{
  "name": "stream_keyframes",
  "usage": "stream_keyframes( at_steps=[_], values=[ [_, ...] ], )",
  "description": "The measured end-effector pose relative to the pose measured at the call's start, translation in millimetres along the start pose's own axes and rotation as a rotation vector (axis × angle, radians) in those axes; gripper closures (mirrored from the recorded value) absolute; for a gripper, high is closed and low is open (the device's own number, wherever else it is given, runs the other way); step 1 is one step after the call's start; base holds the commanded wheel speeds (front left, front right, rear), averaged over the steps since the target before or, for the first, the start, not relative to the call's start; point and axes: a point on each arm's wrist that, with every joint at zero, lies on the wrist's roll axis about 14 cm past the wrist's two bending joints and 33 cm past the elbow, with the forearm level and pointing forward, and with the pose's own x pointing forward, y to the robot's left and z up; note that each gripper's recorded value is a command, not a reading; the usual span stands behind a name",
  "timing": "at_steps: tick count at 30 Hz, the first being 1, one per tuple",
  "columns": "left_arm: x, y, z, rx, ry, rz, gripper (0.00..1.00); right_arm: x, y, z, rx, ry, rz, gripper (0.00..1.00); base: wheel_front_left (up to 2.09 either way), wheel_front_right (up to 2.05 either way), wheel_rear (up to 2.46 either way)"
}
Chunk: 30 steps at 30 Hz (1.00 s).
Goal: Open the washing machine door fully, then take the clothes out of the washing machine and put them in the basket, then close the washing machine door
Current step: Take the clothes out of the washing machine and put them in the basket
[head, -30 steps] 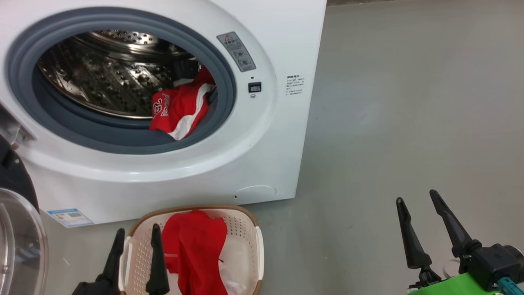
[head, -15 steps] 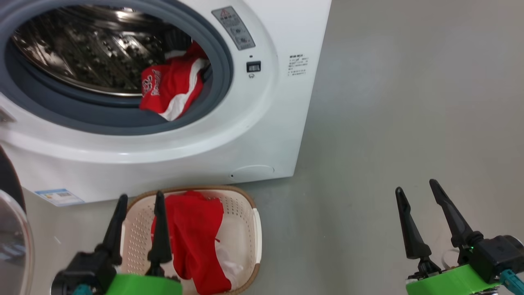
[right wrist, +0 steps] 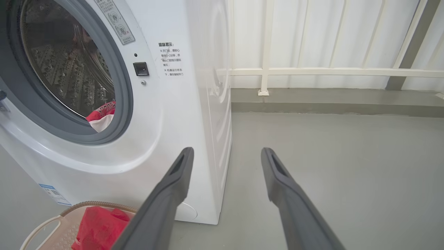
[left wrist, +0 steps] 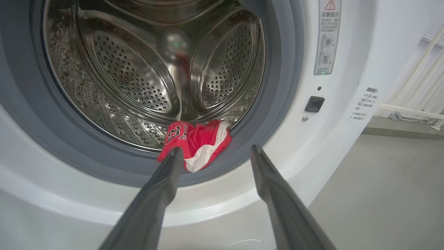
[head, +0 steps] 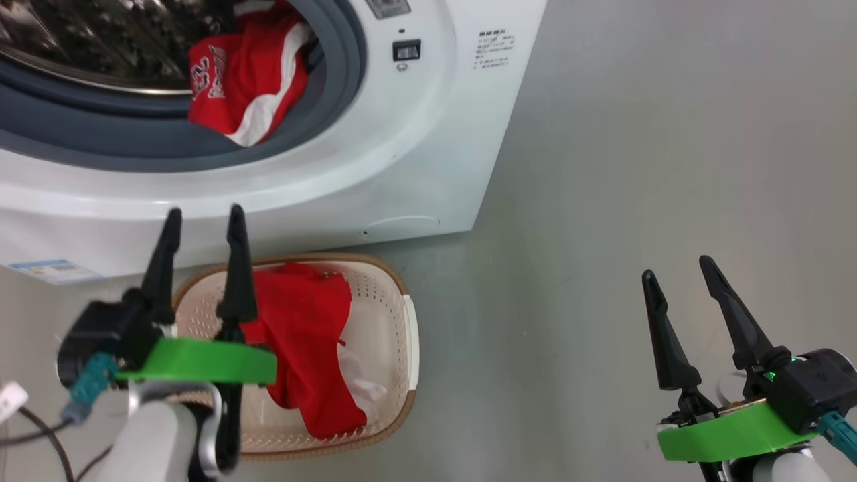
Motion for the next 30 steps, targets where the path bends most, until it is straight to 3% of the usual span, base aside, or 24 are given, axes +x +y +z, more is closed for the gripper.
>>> stream_keyframes(
  at_steps=[30],
  values=[
    [148,12,-32,0.053,0.065,-0.031,0.00,29,-13,-50,0.024,0.113,-0.031,0.00,0.00,0.00,0.00]
  ],
)
